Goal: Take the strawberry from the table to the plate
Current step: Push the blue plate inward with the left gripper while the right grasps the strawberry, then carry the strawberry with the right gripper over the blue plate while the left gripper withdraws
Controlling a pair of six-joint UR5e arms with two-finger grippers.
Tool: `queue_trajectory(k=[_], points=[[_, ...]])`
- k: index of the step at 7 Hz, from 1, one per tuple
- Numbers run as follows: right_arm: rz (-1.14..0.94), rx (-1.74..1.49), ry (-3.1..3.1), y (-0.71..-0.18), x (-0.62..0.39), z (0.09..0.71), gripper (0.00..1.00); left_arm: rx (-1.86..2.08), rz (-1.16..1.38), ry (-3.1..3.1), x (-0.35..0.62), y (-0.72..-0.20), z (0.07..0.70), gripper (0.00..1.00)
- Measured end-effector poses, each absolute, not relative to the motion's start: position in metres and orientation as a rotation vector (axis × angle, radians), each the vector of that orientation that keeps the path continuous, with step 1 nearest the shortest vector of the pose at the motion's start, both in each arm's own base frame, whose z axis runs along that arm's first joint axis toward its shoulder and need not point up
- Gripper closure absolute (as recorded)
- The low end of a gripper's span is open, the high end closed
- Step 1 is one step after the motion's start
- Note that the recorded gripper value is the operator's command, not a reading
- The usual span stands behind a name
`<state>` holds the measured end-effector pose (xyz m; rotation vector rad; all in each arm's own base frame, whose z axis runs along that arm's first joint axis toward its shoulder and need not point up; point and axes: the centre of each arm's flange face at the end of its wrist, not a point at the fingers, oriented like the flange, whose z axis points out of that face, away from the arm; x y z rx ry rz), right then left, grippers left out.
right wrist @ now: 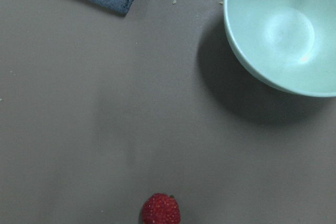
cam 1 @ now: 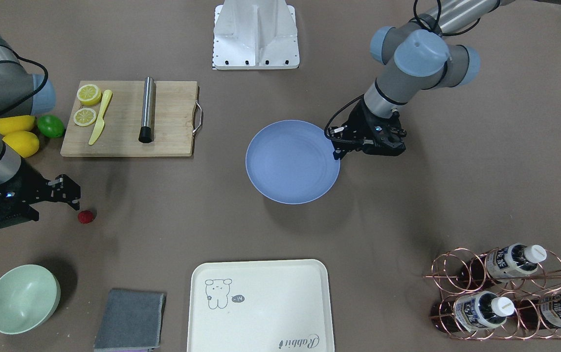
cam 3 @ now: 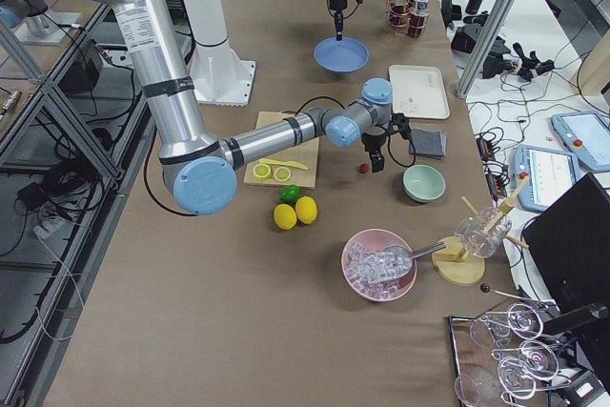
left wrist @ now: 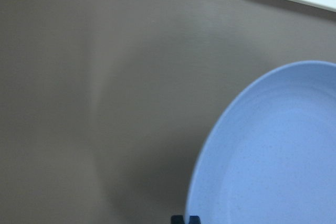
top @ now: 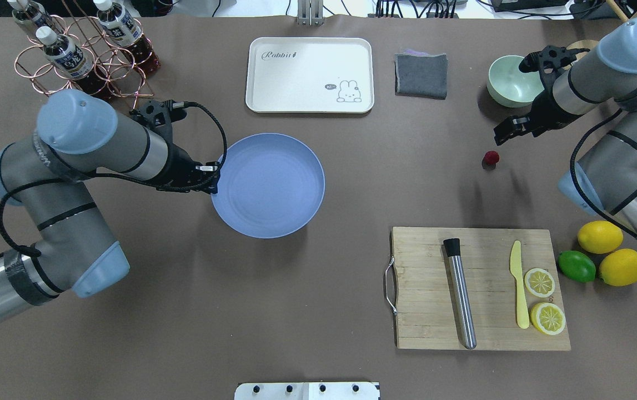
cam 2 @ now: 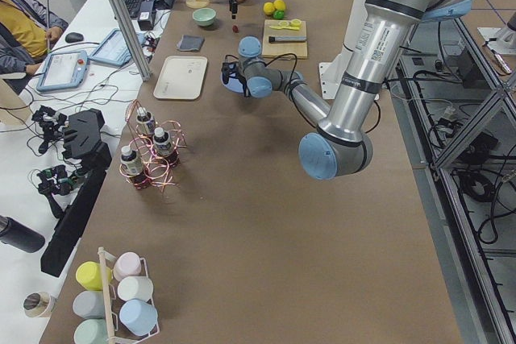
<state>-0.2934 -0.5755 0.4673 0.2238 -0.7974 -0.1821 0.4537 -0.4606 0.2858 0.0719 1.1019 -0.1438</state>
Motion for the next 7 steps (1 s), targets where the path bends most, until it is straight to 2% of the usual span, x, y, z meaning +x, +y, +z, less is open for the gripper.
queue_trajectory(k=[2,3,4,5,6,7], points=[[-0.197,0.226,-0.763,-0.574,-0.321,0.478,0.14,0.05,-0.157,1.1,0.489,-0.452,0.265,1.0],[-0.205,0.219,-0.754,-0.575,-0.332,0.482,0.22,0.043,-0.164,1.097,0.503,-0.451,0.261,1.0],[-0.211,0.212,-0.748,-0.574,-0.339,0.485,0.43,0.044,-0.168,1.092,0.513,-0.447,0.258,1.0],[-0.216,0.205,-0.745,-0.573,-0.345,0.488,0.82,0.047,-0.173,1.091,0.519,-0.443,0.256,1.0],[-0.219,0.2,-0.744,-0.571,-0.347,0.49,1.0,0.046,-0.175,1.093,0.523,-0.44,0.254,1.0],[-0.22,0.198,-0.745,-0.571,-0.347,0.49,1.0,0.039,-0.181,1.096,0.526,-0.437,0.251,0.07]])
